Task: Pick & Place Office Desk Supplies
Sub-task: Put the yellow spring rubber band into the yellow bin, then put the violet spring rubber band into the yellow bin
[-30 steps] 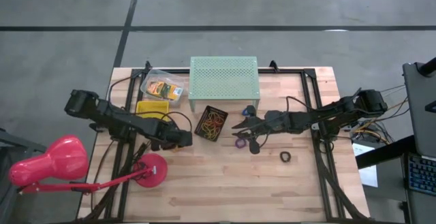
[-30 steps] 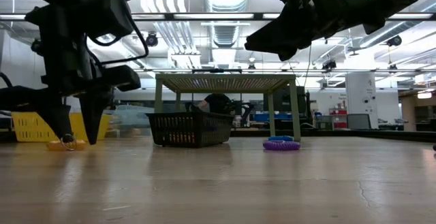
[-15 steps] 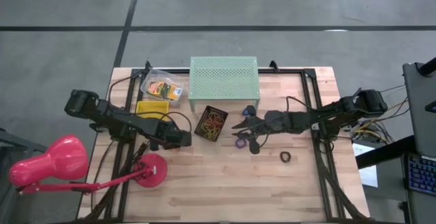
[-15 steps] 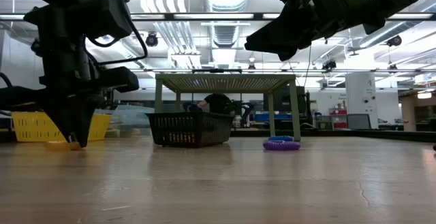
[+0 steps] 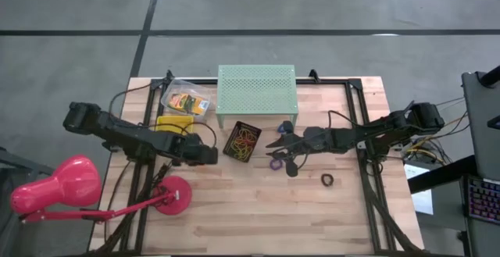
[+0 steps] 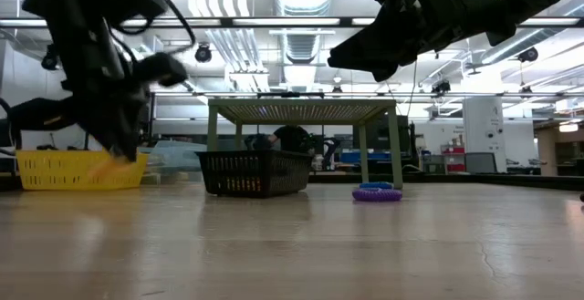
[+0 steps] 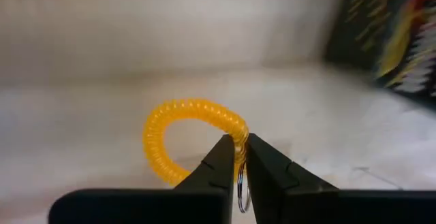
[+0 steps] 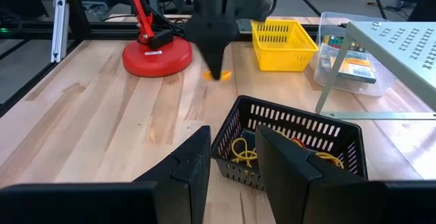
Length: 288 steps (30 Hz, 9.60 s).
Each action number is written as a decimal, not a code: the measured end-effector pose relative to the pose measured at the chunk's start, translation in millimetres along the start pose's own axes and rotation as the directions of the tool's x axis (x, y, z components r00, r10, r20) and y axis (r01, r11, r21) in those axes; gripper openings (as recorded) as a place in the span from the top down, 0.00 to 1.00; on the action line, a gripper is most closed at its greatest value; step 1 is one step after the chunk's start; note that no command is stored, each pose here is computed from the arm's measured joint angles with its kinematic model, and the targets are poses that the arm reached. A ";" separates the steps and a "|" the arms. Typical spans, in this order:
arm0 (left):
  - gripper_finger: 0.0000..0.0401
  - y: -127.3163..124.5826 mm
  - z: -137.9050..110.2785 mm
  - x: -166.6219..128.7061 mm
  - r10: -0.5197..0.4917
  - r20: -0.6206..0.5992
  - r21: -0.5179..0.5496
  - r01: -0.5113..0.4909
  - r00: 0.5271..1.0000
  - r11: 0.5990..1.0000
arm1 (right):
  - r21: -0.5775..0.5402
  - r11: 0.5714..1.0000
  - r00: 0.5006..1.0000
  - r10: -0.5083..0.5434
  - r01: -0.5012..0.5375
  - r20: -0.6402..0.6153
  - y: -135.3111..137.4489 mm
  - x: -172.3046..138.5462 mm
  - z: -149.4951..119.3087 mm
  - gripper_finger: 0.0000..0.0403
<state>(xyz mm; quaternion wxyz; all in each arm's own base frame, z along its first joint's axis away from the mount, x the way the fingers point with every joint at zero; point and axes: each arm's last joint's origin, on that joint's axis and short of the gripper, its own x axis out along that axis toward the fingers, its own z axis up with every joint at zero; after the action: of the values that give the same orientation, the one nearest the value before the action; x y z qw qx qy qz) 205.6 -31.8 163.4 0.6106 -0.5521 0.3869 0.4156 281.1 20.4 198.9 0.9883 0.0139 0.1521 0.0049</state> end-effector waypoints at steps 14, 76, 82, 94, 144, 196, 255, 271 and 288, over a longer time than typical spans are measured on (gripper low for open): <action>0.93 40.9 25.0 -64.3 -0.039 0.368 -0.093 0.078 0.929 0.993 | 0.000 1.000 1.000 0.000 0.000 0.000 0.0 0.0 0.0 0.72; 0.63 63.7 97.7 -27.2 0.167 0.123 -0.188 -0.142 0.978 0.972 | 0.000 1.000 1.000 0.000 0.000 0.000 0.0 0.0 0.0 0.72; 0.63 48.2 103.5 -43.2 0.113 0.150 -0.092 -0.100 0.982 0.991 | 0.001 1.000 1.000 0.000 0.000 0.000 0.0 -0.1 0.1 0.72; 0.63 -4.4 81.2 -67.5 -0.214 0.237 0.241 0.156 0.948 0.958 | 0.000 1.000 1.000 0.000 0.000 0.000 -0.1 -0.1 0.1 0.72; 0.64 -55.1 -19.6 -83.9 -0.692 0.028 0.993 0.056 0.721 0.099 | 0.035 0.999 1.000 0.000 -0.001 0.008 0.0 -0.1 0.9 0.72; 0.64 -53.3 -19.4 -82.1 -0.674 0.030 0.994 0.049 0.738 0.097 | -0.182 0.972 0.709 -0.022 -0.151 -0.705 24.2 54.1 -68.2 0.73; 0.64 -53.1 -19.5 -82.2 -0.673 0.029 0.993 0.054 0.739 0.101 | -0.348 0.929 0.988 0.149 -0.125 0.042 103.6 92.9 22.6 0.94; 0.64 -53.2 -19.5 -82.2 -0.674 0.029 0.993 0.054 0.739 0.102 | -0.197 0.978 0.997 0.075 -0.070 0.021 89.6 167.2 8.1 0.94; 0.64 -52.7 -19.2 -81.8 -0.668 0.035 0.993 0.049 0.743 0.107 | -0.012 1.000 1.000 0.002 -0.002 -0.004 61.1 208.8 -0.7 0.94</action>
<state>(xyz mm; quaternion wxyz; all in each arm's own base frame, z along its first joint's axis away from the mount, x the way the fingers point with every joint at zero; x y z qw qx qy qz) 225.5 -59.9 256.4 0.9719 -0.0045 0.2329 0.0342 479.7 84.4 137.2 0.9880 0.0084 0.1538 0.0068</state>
